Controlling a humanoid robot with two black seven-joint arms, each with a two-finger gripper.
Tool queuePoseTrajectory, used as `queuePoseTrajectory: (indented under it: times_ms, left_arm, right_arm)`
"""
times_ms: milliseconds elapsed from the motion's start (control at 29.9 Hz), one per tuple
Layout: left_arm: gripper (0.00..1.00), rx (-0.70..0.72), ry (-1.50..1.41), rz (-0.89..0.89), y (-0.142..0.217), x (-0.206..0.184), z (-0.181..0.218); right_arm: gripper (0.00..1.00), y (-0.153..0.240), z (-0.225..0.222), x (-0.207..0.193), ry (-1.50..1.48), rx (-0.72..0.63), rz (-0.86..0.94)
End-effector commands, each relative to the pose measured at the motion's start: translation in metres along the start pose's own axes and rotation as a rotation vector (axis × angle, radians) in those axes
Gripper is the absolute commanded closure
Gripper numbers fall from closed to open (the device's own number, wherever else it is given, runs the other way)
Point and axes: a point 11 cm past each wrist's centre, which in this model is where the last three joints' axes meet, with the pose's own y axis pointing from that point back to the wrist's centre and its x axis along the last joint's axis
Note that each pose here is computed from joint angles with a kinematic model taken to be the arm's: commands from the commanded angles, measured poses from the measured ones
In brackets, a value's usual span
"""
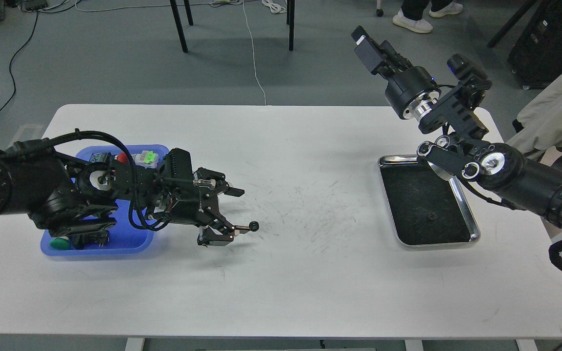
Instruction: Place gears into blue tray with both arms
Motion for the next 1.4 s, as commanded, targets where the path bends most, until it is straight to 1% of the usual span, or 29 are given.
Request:
queuePoseTrajectory:
  times_ms: [0,167,267,802,902,1103,1170,1370]
  left_arm:
    - [0.18,-0.006,0.006,0.002,-0.006,-0.001,0.003]
    - [0.20,-0.008,0.005,-0.021,-0.006,-0.010,0.004]
    - [0.25,-0.011,-0.013,-0.025,-0.012,-0.007,0.003]
    - [0.25,-0.032,-0.021,-0.029,-0.034,-0.010,0.012]
    - [0.25,-0.026,-0.023,-0.032,-0.036,-0.013,0.011]
    - [0.25,-0.019,-0.018,-0.028,-0.039,-0.013,0.011]
    - [0.25,-0.015,-0.010,-0.022,-0.040,-0.011,0.010]
    - [0.25,-0.004,-0.017,-0.021,-0.040,-0.010,0.007]
  right_arm:
    - [0.08,0.000,0.000,0.000,0.001,0.000,-0.001]
    - [0.08,0.003,0.003,-0.004,-0.004,-0.006,-0.006]
    - [0.08,0.003,0.004,-0.004,-0.002,-0.008,-0.006]
    - [0.08,0.009,0.011,-0.006,-0.010,-0.026,-0.007]
    - [0.08,0.010,0.016,0.002,-0.008,-0.037,0.008]
    - [0.07,0.018,0.033,0.010,-0.086,-0.111,0.057]
    - [0.07,0.022,0.043,0.022,-0.131,-0.151,0.102]
    - [0.07,0.047,0.074,0.014,-0.292,-0.282,0.171]
